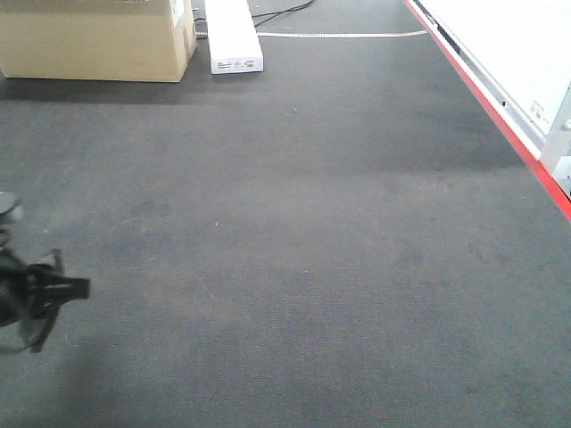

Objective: Move and align brake pads A on conveyor
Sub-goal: 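Lower the left gripper and release its brake pad onto the belt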

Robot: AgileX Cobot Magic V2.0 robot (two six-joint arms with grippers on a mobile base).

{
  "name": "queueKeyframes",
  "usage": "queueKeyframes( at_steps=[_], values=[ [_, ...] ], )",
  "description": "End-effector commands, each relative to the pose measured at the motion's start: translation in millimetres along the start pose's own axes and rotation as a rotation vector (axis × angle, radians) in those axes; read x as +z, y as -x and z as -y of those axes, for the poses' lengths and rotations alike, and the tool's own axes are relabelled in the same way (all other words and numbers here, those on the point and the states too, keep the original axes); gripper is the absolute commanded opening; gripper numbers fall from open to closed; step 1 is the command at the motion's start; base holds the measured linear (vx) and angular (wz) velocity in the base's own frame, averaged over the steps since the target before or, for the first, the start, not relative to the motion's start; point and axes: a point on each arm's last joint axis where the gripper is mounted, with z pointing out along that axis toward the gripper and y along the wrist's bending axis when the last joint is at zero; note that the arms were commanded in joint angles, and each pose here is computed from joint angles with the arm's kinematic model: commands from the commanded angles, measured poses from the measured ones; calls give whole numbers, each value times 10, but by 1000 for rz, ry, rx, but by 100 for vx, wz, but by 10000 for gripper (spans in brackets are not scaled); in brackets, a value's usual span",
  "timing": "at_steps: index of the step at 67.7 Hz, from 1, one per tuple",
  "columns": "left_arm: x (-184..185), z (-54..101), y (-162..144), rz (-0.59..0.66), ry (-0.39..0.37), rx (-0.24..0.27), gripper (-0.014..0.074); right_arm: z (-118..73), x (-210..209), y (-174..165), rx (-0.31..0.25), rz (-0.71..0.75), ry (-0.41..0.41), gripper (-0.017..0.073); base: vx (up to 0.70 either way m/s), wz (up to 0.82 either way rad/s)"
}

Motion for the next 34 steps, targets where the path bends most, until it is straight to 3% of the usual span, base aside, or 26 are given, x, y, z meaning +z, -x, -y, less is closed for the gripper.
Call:
queueKeyframes(
  at_steps=[1, 12, 20, 34],
  values=[
    [139, 58, 251, 23, -10, -25, 25, -8, -35, 177, -13, 123, 4, -7, 0, 0],
    [468, 82, 348, -70, 13, -64, 55, -8, -35, 177, -13, 123, 4, -7, 0, 0],
    [703, 91, 349, -122, 24, -64, 100, -8, -35, 177, -13, 123, 4, -7, 0, 0],
    [942, 97, 323, -175, 36, -78, 237, -8, -35, 177, -13, 123, 4, -7, 0, 0]
  ],
)
